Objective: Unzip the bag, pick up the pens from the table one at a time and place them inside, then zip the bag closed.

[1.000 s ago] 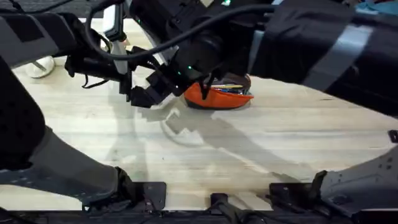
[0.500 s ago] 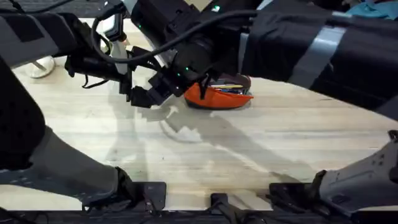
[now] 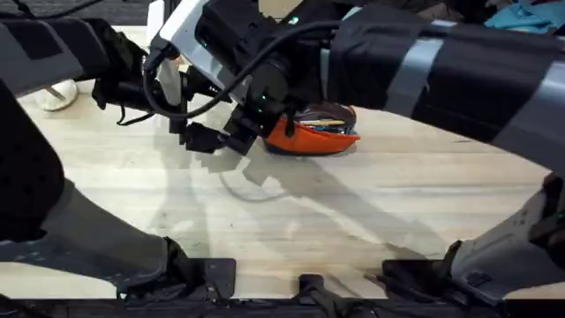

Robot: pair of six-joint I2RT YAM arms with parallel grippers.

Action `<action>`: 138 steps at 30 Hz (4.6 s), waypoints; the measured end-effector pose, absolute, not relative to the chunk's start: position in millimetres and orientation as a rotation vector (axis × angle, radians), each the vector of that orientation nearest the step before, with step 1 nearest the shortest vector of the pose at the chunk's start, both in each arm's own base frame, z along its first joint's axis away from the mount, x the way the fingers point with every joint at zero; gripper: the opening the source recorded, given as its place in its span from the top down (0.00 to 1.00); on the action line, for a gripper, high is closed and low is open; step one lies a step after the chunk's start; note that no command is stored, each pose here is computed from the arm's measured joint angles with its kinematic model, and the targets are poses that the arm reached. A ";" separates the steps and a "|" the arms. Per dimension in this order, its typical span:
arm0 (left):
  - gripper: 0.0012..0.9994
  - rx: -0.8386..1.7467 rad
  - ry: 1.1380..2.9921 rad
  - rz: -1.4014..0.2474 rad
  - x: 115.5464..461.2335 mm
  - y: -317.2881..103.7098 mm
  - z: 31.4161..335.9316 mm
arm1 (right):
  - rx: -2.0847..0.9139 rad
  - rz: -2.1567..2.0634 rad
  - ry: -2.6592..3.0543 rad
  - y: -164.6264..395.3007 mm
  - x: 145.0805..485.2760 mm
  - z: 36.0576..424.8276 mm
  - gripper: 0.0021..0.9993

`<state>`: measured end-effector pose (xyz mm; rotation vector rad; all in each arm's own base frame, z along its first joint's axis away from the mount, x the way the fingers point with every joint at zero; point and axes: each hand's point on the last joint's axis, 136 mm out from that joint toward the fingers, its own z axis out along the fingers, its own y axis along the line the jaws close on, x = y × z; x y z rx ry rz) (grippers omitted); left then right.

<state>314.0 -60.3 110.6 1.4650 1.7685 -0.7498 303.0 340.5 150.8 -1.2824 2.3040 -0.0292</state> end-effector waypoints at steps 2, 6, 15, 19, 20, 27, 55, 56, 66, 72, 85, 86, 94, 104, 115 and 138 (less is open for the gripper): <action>0.01 1.465 1.768 -0.749 314.0 -60.3 110.7 | -1.300 -0.034 2.292 340.8 303.5 150.9 0.00; 0.01 1.465 1.768 -0.749 314.0 -60.3 110.6 | -1.313 -0.039 2.282 340.0 305.4 151.1 0.00; 0.01 1.469 1.768 -0.747 313.8 -60.0 110.0 | -1.351 0.014 2.287 346.4 300.6 145.5 0.01; 0.01 1.475 1.774 -0.742 313.6 -59.2 108.8 | -1.359 0.037 2.292 352.6 301.8 140.9 0.01; 0.01 1.476 1.774 -0.740 313.7 -59.1 108.5 | -1.360 0.040 2.293 353.1 302.0 139.9 0.01; 0.01 1.482 1.797 -0.738 312.3 -57.4 105.4 | -1.353 0.049 2.306 350.5 306.8 137.1 0.02; 0.01 1.487 1.882 -0.755 308.4 -50.0 88.0 | -1.293 0.056 2.418 336.1 317.1 120.9 0.02; 0.01 1.487 1.882 -0.754 308.4 -50.0 88.0 | -1.293 0.056 2.418 336.0 317.1 121.0 0.02; 0.01 1.488 1.881 -0.751 309.0 -49.9 87.8 | -1.293 0.055 2.420 335.8 316.9 120.8 0.01; 0.01 1.488 1.881 -0.751 309.0 -49.8 87.8 | -1.294 0.070 2.426 336.5 315.0 120.6 0.00; 0.01 1.464 1.810 -0.781 311.0 -58.8 97.2 | -1.252 0.068 2.413 323.9 311.3 145.7 0.00; 0.01 1.462 1.805 -0.782 311.2 -59.3 97.8 | -1.244 0.072 2.406 323.0 311.5 150.1 0.00; 0.01 1.454 1.791 -0.788 311.9 -60.7 99.9 | -1.214 0.093 2.363 319.8 310.3 173.5 0.00; 0.01 1.411 1.787 -0.763 315.3 -48.4 102.5 | -1.223 0.083 2.380 316.2 307.5 171.0 0.00; 0.01 1.310 1.752 -0.699 319.1 -16.8 112.0 | -1.237 0.080 2.368 317.2 308.6 171.0 0.00; 0.01 1.313 1.612 -0.677 314.2 -11.7 119.7 | -1.249 0.071 2.364 331.7 322.2 144.8 0.00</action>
